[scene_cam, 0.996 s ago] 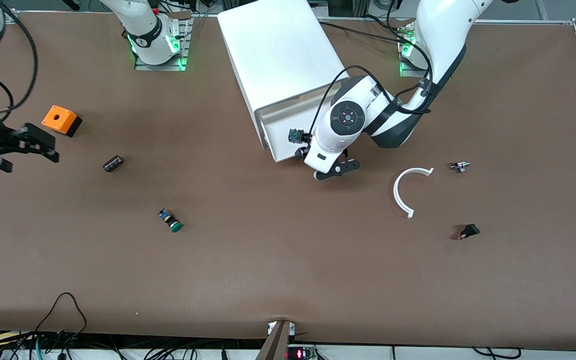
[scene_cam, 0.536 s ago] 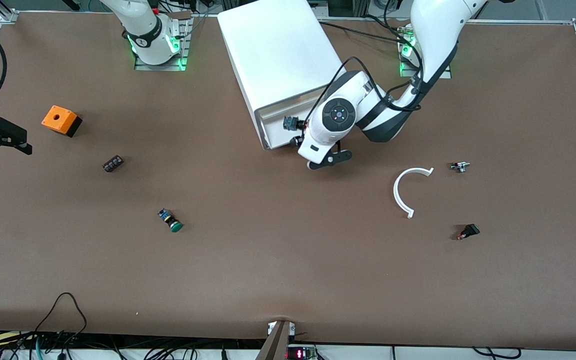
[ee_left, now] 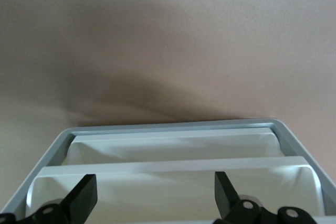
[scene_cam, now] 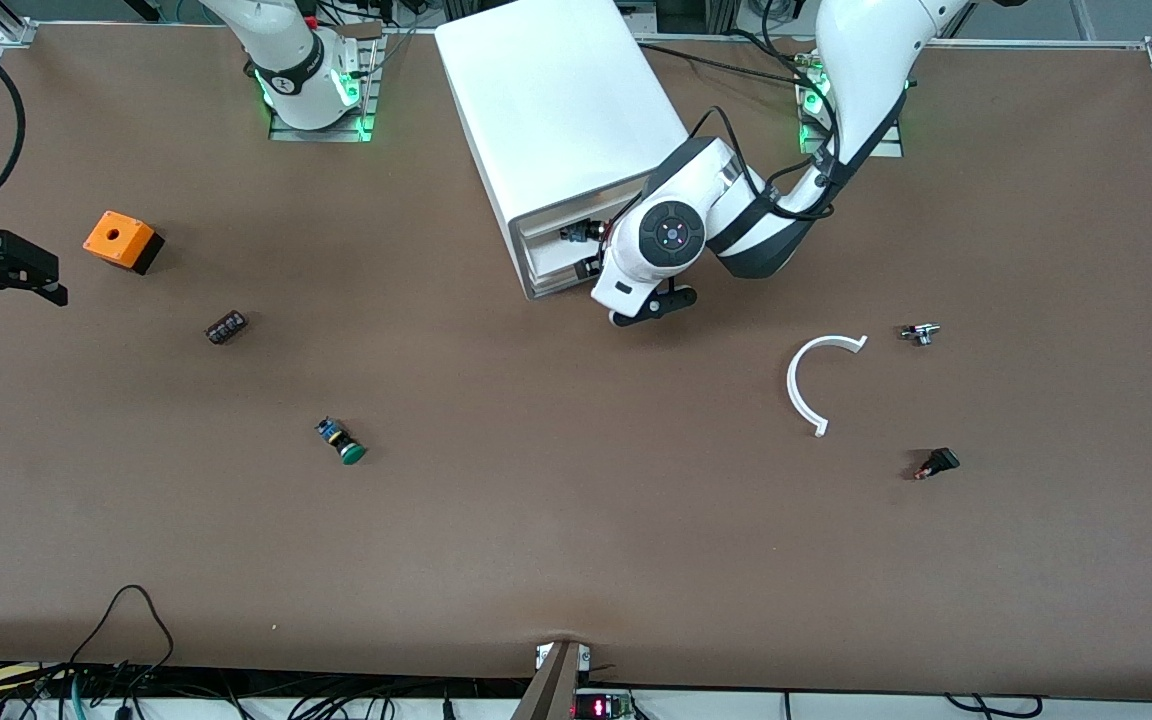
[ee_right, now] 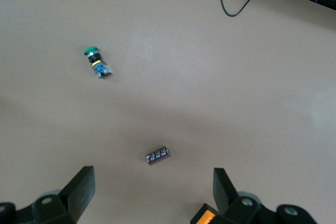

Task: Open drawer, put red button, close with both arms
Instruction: 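Push the drawer shut with the left gripper while the right gripper rests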

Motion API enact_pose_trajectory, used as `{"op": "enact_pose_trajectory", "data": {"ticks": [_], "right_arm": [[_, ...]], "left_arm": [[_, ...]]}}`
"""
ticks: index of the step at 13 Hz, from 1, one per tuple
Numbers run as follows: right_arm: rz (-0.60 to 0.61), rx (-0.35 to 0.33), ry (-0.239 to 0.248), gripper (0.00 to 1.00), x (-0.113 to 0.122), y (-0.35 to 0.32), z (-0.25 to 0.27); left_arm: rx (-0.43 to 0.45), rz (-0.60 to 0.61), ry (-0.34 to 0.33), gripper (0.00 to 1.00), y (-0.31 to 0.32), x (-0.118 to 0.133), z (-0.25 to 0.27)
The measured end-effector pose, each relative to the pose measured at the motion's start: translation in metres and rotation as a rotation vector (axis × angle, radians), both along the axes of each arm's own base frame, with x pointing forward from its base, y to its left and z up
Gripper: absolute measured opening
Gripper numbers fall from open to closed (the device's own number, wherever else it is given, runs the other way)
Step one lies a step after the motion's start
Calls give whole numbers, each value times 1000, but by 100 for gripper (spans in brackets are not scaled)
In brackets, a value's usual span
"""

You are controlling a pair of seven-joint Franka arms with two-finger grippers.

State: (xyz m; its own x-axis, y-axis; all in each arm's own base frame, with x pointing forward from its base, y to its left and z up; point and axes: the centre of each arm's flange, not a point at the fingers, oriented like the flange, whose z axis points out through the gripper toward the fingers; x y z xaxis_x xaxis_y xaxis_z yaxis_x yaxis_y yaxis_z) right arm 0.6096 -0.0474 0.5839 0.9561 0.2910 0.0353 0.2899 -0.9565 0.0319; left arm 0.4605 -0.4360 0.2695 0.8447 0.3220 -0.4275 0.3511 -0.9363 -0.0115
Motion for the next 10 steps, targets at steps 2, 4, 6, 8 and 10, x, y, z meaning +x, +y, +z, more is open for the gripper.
{"op": "enact_pose_trajectory", "data": {"ticks": [2,4,6,8,10], "right_arm": [[-5,1,14,100,-1,-3,-3],[-12,1,27,100,-3,-6,-4],[-15,1,31,100,-4,-8,-3],[-21,0,33,100,-5,-12,-2],[-4,-2,42,100,-7,-15,-3]], "left_arm": [[11,-9,17,99,0,-4,-2],[11,-12,23,99,-1,-6,-2],[12,-18,28,99,-4,-9,-2],[13,-25,30,99,-7,-13,-3],[15,-37,37,99,-11,-18,-6]]}}
